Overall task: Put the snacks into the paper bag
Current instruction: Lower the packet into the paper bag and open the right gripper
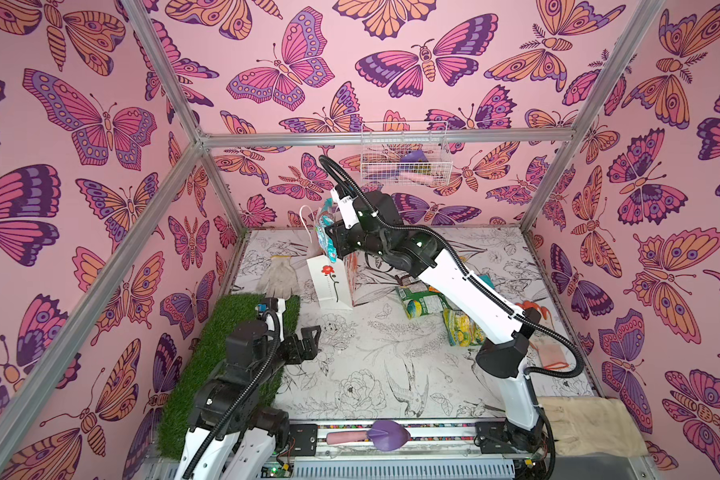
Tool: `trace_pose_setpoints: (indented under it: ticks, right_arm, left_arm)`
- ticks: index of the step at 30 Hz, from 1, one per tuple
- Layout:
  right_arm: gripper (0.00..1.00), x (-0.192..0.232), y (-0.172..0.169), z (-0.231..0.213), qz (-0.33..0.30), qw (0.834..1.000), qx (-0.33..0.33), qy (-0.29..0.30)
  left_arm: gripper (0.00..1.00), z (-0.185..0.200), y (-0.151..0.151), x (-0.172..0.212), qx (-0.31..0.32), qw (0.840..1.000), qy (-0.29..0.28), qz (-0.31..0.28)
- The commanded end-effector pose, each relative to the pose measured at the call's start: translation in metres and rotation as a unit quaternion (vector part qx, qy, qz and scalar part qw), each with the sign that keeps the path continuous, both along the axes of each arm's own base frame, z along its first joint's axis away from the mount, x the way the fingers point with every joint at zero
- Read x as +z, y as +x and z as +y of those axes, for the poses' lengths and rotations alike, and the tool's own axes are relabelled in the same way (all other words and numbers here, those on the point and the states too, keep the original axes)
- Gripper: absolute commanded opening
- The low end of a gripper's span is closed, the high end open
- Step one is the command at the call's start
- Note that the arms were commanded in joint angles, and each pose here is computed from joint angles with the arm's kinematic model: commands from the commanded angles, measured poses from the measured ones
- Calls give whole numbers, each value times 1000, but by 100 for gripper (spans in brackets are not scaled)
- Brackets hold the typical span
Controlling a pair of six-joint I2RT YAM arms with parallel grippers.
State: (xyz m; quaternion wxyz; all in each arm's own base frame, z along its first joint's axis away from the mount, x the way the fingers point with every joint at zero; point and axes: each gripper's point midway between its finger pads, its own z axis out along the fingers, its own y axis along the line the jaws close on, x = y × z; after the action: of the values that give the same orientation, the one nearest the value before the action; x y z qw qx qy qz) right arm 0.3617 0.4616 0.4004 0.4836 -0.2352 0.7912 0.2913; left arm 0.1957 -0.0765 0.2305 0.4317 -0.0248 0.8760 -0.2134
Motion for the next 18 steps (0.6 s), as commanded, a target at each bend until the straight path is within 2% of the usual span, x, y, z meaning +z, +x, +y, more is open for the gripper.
trace_pose_setpoints:
  ticks: [1,18]
  right_arm:
    - [1,23,6,-2,-21,999,-13,30]
    - [5,13,16,-5,-2,999,-25,32]
  left_arm:
    - [99,0,0,-3,1,1000,0,-2]
    - [99,0,0,-2,0,1000,0,-2]
